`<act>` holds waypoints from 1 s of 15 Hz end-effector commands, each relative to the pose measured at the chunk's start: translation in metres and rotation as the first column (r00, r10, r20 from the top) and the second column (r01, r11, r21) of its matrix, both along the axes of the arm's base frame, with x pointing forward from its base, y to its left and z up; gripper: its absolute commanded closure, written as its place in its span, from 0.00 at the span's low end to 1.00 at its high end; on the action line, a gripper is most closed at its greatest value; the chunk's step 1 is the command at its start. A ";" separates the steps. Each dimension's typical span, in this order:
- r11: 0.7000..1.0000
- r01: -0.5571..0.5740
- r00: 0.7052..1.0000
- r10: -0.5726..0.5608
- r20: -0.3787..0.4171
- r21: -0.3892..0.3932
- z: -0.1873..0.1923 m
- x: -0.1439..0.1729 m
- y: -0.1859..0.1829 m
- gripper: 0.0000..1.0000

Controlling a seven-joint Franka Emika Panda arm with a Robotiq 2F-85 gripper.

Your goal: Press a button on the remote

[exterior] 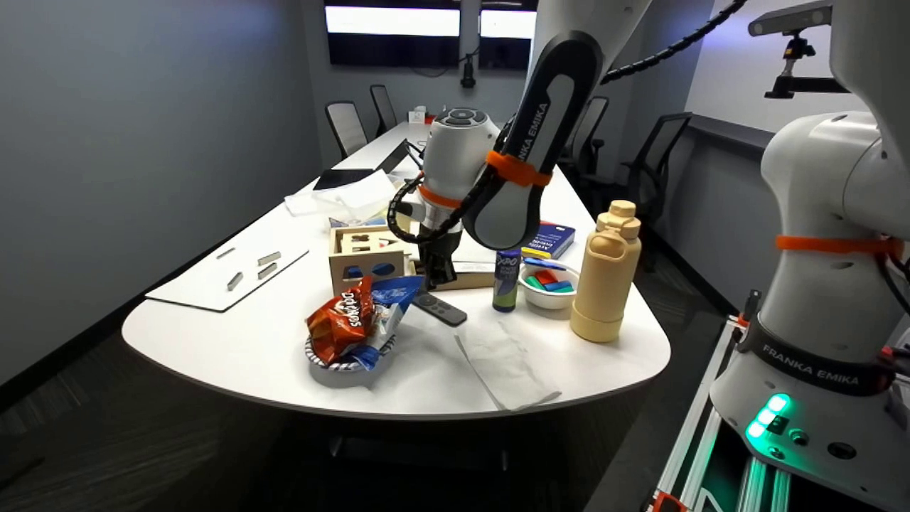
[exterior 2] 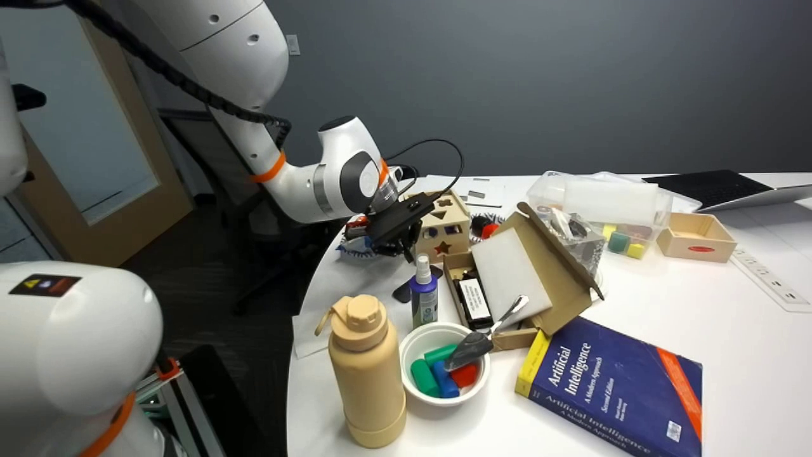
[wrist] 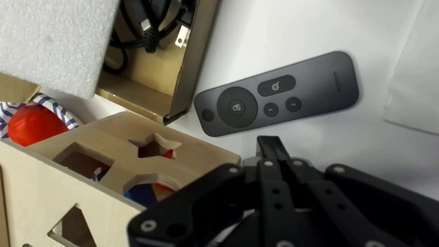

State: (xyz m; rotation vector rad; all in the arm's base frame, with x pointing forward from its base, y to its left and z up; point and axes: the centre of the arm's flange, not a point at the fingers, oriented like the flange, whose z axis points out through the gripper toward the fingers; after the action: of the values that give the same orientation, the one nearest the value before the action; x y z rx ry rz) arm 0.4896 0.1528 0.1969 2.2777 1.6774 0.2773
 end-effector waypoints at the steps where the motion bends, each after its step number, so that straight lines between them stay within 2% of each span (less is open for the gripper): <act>1: 0.999 0.024 1.000 -0.024 0.000 -0.024 -0.011 0.018 0.003 1.00; 15: 0.994 0.089 0.995 -0.091 -0.039 -0.060 -0.044 0.039 -0.010 1.00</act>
State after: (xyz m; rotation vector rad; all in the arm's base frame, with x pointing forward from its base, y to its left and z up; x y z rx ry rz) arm 0.5177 0.1424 0.1610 2.3148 1.5948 0.1746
